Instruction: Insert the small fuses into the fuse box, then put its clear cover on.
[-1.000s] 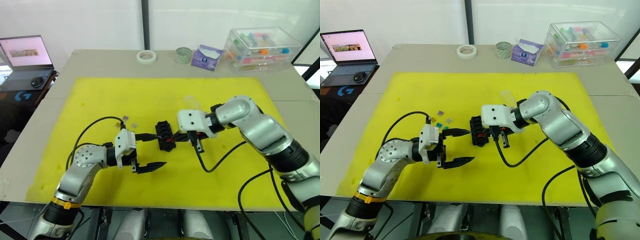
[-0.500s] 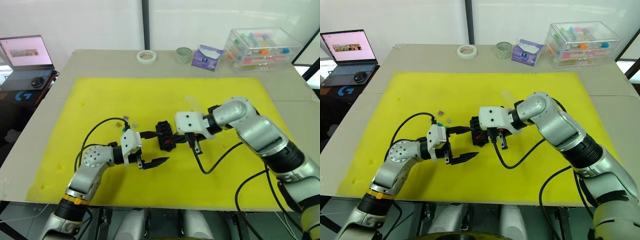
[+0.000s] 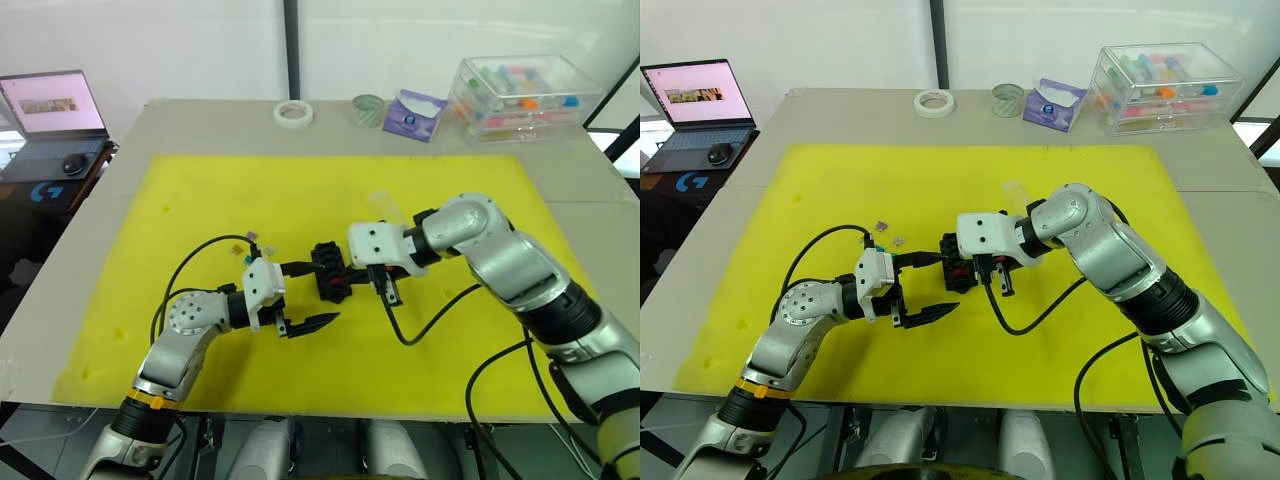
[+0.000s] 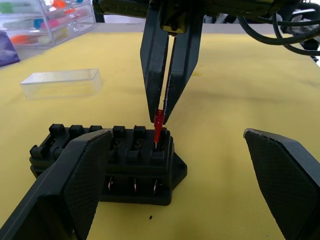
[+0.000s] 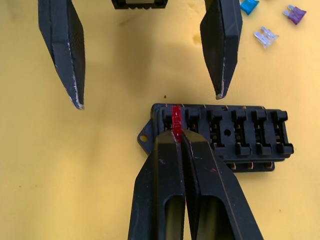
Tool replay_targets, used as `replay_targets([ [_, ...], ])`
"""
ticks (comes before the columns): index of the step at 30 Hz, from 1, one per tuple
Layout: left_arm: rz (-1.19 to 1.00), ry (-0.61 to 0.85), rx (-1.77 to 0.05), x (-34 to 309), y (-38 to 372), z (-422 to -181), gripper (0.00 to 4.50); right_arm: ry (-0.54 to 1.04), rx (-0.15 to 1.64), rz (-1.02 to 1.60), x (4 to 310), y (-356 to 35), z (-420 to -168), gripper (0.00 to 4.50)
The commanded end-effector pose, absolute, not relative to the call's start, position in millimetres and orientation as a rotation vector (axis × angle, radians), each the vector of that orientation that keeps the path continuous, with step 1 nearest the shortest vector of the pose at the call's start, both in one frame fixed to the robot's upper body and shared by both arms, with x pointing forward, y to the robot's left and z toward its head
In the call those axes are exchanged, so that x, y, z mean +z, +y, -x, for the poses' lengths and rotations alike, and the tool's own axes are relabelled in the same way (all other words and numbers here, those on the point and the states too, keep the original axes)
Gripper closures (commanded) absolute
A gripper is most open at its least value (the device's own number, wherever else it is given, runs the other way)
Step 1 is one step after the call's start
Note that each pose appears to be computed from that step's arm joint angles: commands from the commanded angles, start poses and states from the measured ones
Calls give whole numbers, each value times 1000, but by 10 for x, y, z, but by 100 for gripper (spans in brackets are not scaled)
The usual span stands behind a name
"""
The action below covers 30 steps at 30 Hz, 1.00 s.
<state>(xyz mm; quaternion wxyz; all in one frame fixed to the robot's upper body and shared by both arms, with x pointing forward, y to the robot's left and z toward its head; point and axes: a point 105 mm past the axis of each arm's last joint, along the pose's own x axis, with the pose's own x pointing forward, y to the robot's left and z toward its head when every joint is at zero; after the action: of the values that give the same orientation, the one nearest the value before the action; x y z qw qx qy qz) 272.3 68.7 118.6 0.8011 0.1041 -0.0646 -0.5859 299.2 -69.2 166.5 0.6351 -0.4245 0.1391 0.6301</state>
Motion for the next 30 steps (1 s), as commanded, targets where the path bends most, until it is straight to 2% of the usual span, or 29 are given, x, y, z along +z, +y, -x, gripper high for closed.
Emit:
replay_targets([
  [1,-248,-184,-1255,1271,664,-2726,7,280,1449,1004,1736,-653,-2977,450],
  [30,-237,-179,-1237,1280,692,-2752,7,286,1470,1045,1630,-668,-2998,450],
])
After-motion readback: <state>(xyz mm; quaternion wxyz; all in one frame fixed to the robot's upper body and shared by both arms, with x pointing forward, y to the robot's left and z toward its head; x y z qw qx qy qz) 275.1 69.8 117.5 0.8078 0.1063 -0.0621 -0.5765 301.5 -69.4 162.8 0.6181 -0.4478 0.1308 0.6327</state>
